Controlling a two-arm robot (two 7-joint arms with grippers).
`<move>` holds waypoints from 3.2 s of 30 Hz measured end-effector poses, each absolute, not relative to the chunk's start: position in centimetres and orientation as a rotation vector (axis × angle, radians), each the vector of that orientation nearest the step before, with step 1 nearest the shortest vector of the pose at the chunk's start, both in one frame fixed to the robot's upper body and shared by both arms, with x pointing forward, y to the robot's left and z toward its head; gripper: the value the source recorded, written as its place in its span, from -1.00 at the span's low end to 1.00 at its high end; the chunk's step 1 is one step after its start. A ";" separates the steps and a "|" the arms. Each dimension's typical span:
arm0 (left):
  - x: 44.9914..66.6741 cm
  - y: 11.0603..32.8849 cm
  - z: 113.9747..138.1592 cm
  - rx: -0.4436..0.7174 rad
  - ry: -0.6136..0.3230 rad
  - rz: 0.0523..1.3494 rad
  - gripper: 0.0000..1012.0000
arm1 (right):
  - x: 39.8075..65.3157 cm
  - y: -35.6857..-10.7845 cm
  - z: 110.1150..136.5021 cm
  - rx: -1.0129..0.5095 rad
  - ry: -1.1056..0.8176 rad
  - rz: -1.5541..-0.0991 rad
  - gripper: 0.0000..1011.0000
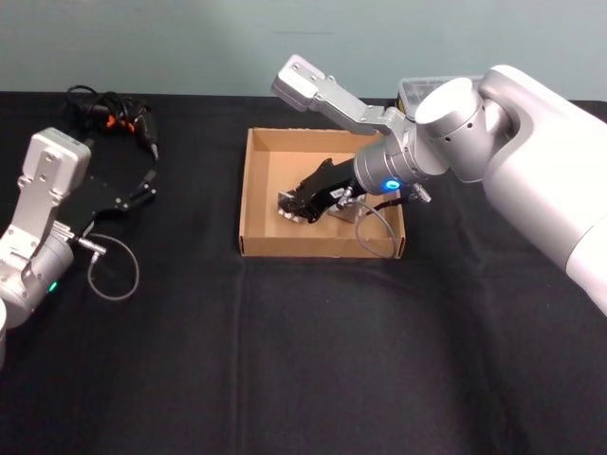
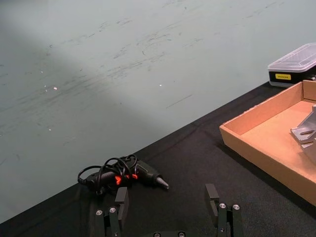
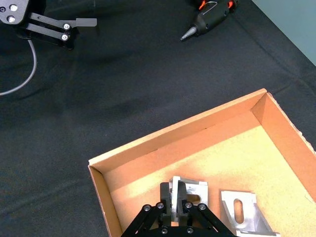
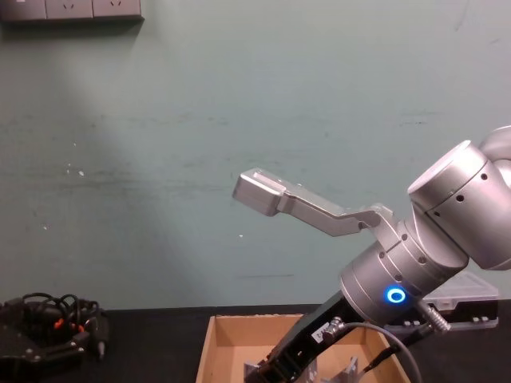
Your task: Use one hand to pick up the angle iron from the table and place it into the box.
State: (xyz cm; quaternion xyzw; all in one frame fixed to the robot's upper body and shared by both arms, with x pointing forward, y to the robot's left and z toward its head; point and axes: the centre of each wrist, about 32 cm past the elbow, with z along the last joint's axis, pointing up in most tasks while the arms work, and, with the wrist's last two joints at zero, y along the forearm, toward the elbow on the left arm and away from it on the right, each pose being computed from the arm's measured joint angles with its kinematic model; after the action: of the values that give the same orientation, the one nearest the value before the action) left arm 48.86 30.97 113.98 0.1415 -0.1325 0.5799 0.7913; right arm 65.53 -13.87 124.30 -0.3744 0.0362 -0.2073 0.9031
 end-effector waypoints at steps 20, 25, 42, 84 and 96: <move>48.9 31.0 114.0 0.304 -0.285 1.248 1.00 | 65.5 -13.9 124.3 -0.772 0.077 -0.430 0.19; 48.9 31.0 114.0 0.304 -0.285 1.248 1.00 | 65.5 -13.9 124.3 -0.772 0.077 -0.430 0.51; 48.9 31.0 114.0 0.305 -0.285 1.248 1.00 | 60.6 -18.1 125.1 -0.472 0.041 -0.550 0.99; 48.9 31.0 114.0 0.304 -0.285 1.248 1.00 | 51.5 -22.8 118.3 -0.277 -0.101 -0.786 0.99; 48.9 31.0 114.0 0.305 -0.285 1.248 1.00 | 51.5 -22.8 118.3 -0.277 -0.100 -0.784 0.99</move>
State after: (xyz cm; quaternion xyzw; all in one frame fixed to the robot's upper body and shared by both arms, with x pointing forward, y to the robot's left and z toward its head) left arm 48.86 30.97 113.98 0.1415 -0.1325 0.5799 0.7913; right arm 51.54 -22.79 118.30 -0.1343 -0.0485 -0.3807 0.9136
